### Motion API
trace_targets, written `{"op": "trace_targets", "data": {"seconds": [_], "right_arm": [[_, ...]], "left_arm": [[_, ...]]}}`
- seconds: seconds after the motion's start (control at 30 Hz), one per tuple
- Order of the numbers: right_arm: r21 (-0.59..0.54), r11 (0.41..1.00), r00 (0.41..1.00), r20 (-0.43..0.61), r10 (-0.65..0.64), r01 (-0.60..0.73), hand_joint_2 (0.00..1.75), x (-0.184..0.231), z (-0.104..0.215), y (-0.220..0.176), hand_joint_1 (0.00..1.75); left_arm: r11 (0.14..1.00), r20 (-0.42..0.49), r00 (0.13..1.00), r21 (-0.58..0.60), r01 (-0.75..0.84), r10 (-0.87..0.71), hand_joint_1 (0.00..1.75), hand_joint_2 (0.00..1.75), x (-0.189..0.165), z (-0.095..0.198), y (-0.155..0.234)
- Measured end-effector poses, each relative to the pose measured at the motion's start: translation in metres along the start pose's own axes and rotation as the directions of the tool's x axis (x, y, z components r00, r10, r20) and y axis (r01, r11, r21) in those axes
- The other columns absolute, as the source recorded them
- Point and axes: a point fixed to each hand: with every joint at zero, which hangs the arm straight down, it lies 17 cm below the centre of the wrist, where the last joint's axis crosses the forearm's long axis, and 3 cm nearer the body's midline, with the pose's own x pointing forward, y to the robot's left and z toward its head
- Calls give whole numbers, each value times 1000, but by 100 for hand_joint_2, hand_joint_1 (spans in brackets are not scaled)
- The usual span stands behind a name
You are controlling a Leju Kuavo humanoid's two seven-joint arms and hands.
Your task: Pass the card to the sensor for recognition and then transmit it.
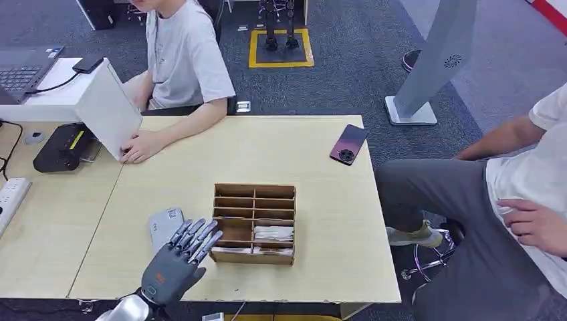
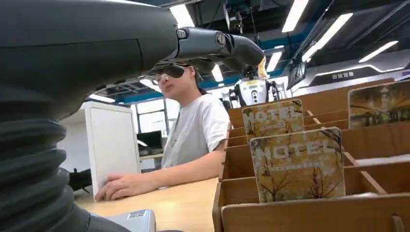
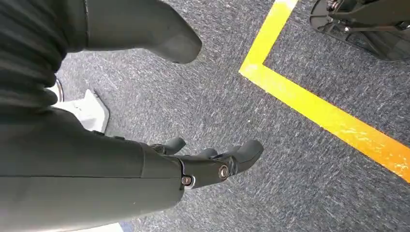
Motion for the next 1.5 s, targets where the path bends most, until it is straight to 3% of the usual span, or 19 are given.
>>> {"op": "trace_targets", "data": {"seconds": [0.6, 1.5], "right_arm": [[-1, 1000, 1000, -8, -9, 9, 175, 1, 0, -1, 0], [0, 1000, 1000, -8, -10, 10, 175, 1, 0, -1, 0]], "left_arm": [[997, 14, 999, -58, 50, -49, 0, 175, 16, -1, -29], [998, 29, 1000, -61, 2, 0, 0, 175, 35, -16, -35]]}}
